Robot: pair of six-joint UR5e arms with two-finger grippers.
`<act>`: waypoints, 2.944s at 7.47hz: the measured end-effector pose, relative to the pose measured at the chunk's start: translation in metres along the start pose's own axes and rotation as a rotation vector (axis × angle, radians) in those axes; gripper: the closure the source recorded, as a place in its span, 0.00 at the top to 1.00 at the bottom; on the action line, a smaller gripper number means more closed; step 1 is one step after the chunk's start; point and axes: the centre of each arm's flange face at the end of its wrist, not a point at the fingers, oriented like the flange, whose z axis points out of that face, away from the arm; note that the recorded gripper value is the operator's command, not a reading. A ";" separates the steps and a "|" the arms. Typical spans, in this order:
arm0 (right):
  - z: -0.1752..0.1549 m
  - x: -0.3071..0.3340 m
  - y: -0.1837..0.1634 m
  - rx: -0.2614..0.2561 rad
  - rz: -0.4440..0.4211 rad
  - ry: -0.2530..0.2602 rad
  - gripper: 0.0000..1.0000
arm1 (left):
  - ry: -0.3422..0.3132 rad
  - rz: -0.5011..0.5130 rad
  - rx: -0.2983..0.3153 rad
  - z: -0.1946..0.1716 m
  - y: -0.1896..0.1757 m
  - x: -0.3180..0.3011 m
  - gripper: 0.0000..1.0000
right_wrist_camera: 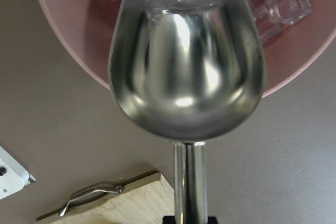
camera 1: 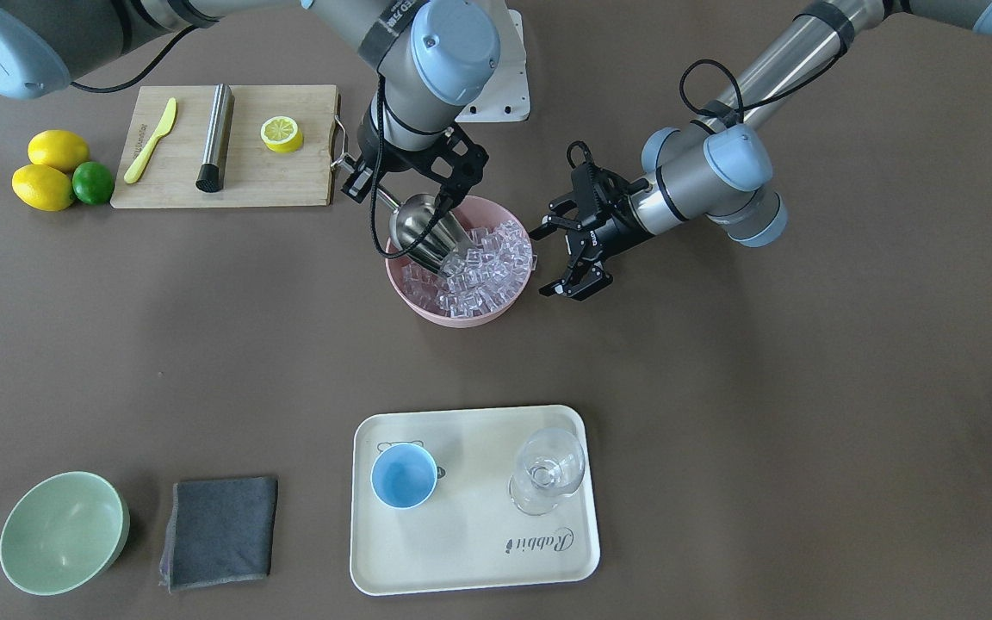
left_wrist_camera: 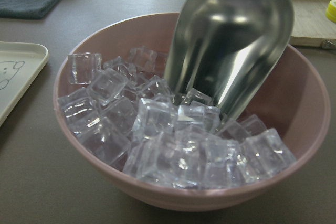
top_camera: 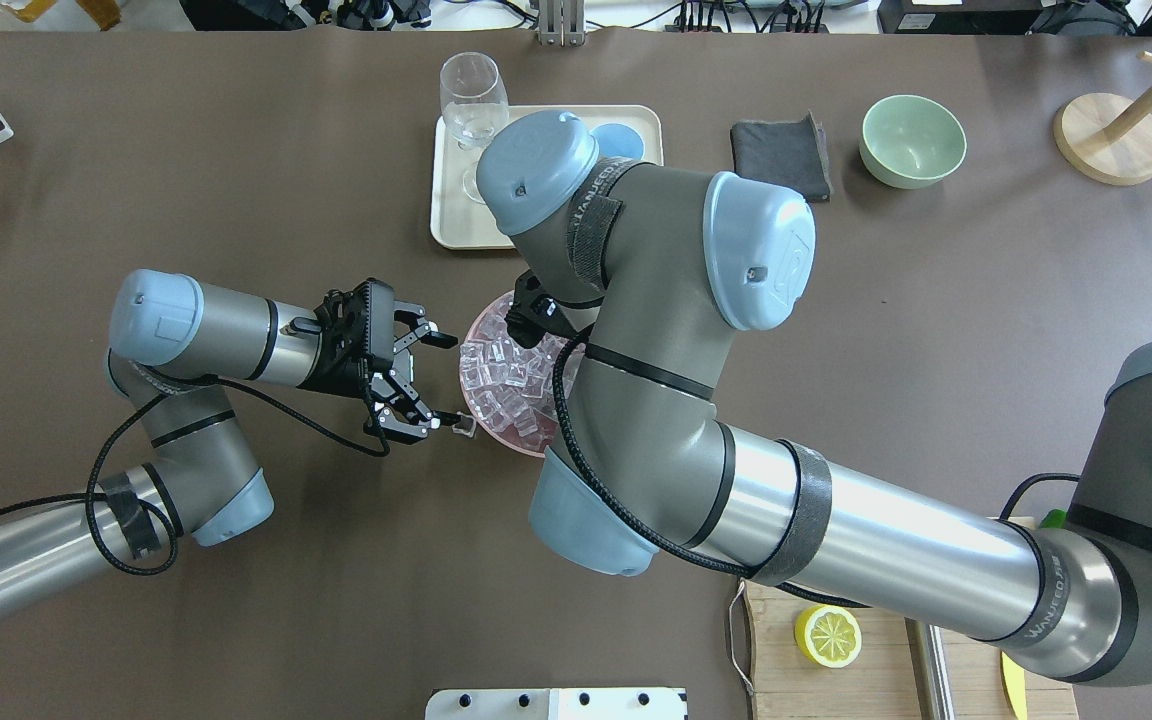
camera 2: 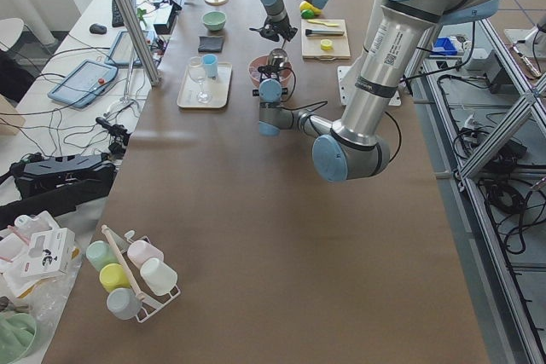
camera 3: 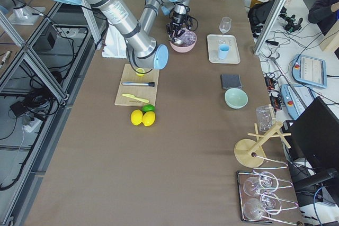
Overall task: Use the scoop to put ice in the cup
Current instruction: 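Push the scoop through the ice to fill it with the right gripper, then lift the filled scoop out of the bowl with the right gripper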
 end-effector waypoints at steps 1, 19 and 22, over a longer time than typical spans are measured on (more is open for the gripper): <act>0.003 -0.001 0.000 0.020 -0.008 0.002 0.00 | 0.000 0.000 0.000 0.000 0.000 0.000 0.98; 0.052 0.013 0.048 0.477 -0.196 0.057 0.00 | 0.014 0.003 0.003 -0.004 -0.003 -0.003 0.98; 0.060 0.015 0.062 0.548 -0.223 0.060 0.00 | 0.014 0.005 0.006 -0.008 -0.004 -0.005 0.98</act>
